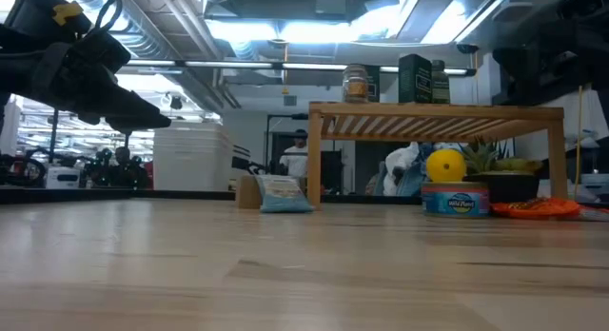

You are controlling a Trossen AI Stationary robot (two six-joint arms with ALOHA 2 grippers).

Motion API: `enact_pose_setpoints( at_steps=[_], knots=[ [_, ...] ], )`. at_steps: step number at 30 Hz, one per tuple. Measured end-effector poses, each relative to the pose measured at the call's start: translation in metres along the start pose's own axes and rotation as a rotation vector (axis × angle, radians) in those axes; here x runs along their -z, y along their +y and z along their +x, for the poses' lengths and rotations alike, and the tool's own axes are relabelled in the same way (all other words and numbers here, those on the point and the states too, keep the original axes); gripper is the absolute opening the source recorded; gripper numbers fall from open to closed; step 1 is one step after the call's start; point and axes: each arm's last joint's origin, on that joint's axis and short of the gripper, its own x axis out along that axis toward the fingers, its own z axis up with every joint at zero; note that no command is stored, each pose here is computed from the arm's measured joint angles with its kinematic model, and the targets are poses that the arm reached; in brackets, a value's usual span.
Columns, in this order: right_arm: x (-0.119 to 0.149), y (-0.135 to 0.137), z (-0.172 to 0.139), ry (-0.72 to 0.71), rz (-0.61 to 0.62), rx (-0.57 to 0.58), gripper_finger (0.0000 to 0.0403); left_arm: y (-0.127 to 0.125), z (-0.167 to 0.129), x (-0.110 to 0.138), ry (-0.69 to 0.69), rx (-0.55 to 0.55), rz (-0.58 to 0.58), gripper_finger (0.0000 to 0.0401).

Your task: Shelf spices

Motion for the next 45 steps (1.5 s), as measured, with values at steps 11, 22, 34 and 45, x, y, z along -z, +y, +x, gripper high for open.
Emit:
enact_pose_setpoints(
  at_steps=[11, 22, 34, 45],
  knots=[
    [0.0000, 0.0000, 0.0000, 0.000, 0.000, 0.000, 0.0270, 0.0000, 0.0000, 0.0001, 0.001, 0.000, 0.000, 0.0202],
    [0.0001, 0.0000, 0.0000, 0.000, 0.000, 0.000, 0.0270, 0.0000, 0.0000, 0.0001, 0.001, 0.000, 0.000, 0.0202],
    [0.0001, 0.0000, 0.0000, 0.000, 0.000, 0.000, 0.0270, 0.0000, 0.0000, 0.0002, 0.001, 0.000, 0.000, 0.0202],
    [0.0001, 0.0000, 0.0000, 0.000, 0.000, -0.001, 0.0270, 0.0003, 0.0000, -0.0036, -0.040, -0.016, -0.032, 0.0202]
  ],
)
